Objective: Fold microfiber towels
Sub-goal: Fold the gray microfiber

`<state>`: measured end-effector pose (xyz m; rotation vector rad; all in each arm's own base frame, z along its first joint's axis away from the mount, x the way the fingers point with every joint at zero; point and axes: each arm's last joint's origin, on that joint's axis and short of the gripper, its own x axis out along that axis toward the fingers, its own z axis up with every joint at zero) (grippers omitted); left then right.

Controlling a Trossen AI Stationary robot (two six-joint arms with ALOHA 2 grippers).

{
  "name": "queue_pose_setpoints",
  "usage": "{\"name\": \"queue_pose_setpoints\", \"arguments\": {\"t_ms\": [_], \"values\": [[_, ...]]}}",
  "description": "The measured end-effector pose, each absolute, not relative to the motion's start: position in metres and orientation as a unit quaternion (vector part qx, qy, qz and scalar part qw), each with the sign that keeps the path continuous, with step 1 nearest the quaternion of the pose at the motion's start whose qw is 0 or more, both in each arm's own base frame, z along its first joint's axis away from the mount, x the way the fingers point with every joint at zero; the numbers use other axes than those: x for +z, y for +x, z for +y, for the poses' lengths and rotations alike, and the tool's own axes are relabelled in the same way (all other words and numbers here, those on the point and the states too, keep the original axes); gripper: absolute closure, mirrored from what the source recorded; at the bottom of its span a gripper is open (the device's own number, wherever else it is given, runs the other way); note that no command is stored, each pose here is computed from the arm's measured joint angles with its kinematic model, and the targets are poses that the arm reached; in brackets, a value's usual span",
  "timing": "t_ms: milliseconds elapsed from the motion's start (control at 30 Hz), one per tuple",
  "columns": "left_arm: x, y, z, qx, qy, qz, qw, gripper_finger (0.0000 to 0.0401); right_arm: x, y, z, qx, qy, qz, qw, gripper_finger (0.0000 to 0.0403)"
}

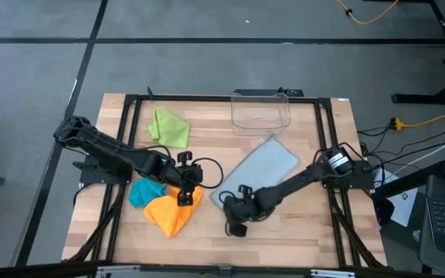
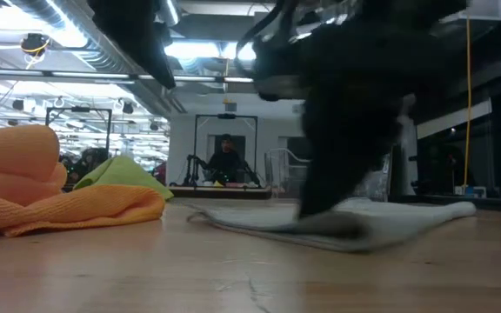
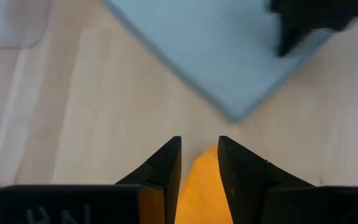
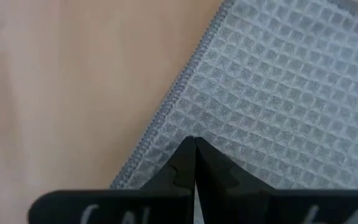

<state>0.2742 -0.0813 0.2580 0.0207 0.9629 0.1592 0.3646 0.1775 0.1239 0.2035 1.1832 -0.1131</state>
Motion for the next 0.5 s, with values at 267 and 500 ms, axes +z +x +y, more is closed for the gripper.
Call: {"name": "queue_pose_setpoints", "arguments": {"t_ms": [267,500], "values": [[0.258,0.277,-0.072,0.095,0.003,0.459,0.883,0.0303,0.125,0.320,0.230,-0.028,0.111,0.618,0.777,0.0395],[0.262,0.284,-0.069,0.098,-0.012,0.429,0.898,0.0303,0.141,0.282,0.252,-0.094,0.111,0.607,0.781,0.0395]]}}
